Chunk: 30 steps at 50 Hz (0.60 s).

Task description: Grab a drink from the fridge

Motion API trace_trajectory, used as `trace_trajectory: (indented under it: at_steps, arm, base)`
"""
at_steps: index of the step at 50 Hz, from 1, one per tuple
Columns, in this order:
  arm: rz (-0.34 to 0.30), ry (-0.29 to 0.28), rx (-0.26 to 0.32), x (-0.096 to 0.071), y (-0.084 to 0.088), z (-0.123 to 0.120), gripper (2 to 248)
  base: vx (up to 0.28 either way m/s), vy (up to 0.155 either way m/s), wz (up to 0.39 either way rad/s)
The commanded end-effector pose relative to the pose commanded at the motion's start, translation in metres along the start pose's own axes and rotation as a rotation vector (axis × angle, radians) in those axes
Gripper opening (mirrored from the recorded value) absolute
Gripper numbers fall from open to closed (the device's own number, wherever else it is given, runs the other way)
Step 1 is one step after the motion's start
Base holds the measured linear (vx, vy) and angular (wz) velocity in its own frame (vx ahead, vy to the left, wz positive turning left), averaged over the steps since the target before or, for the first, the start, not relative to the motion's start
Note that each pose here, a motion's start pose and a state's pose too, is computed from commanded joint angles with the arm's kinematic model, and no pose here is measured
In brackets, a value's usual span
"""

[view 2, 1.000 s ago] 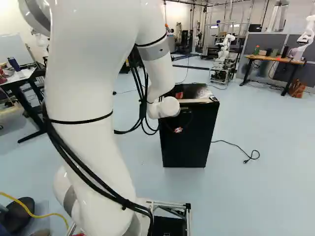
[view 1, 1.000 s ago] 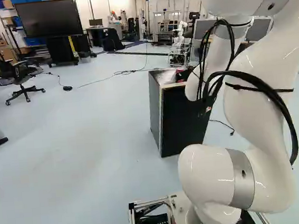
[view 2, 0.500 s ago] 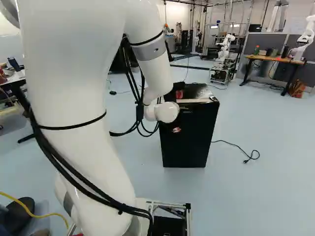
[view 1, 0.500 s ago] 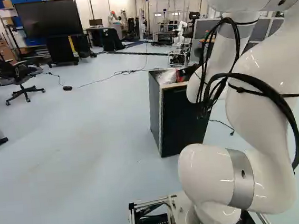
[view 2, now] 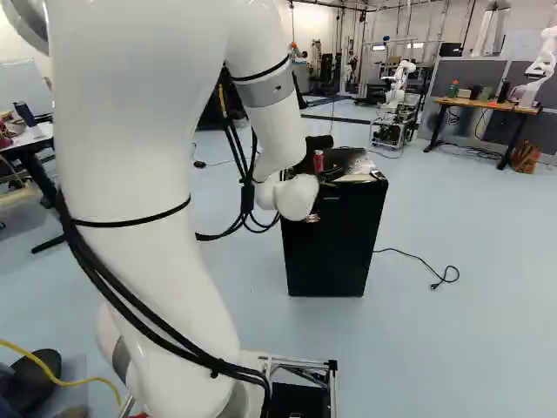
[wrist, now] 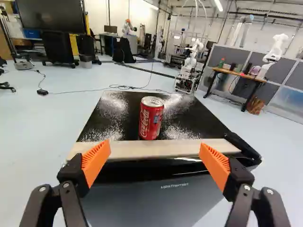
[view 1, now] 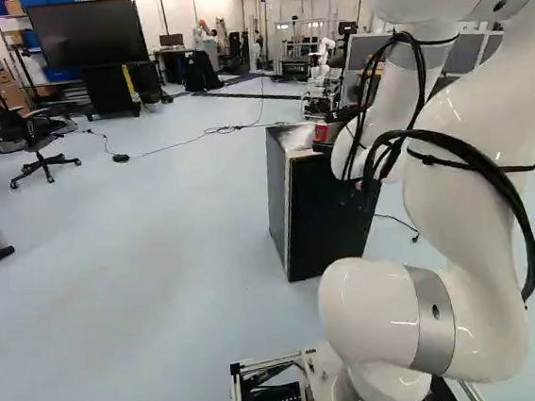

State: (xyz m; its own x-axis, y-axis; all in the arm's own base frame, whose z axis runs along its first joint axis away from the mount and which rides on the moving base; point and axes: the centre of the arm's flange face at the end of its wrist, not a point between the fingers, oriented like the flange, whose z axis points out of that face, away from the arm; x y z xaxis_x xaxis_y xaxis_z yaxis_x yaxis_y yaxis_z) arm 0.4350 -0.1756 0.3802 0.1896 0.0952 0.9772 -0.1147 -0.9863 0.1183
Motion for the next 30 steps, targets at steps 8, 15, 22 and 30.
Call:
trace_trajectory:
  at_steps: [8, 15, 22, 30]
  arm:
    - [0.006, 0.021, 0.002, 0.001, -0.004, 0.015, 247]
    - [0.012, 0.024, 0.008, -0.002, -0.008, 0.029, 247]
    - [0.018, 0.024, 0.014, -0.007, -0.012, 0.045, 247]
    - [0.025, 0.024, 0.012, -0.014, -0.013, 0.063, 247]
  base:
    - [0.0, 0.0, 0.0]
    - [0.0, 0.0, 0.0]
    - [0.0, 0.0, 0.0]
    - [0.0, 0.0, 0.0]
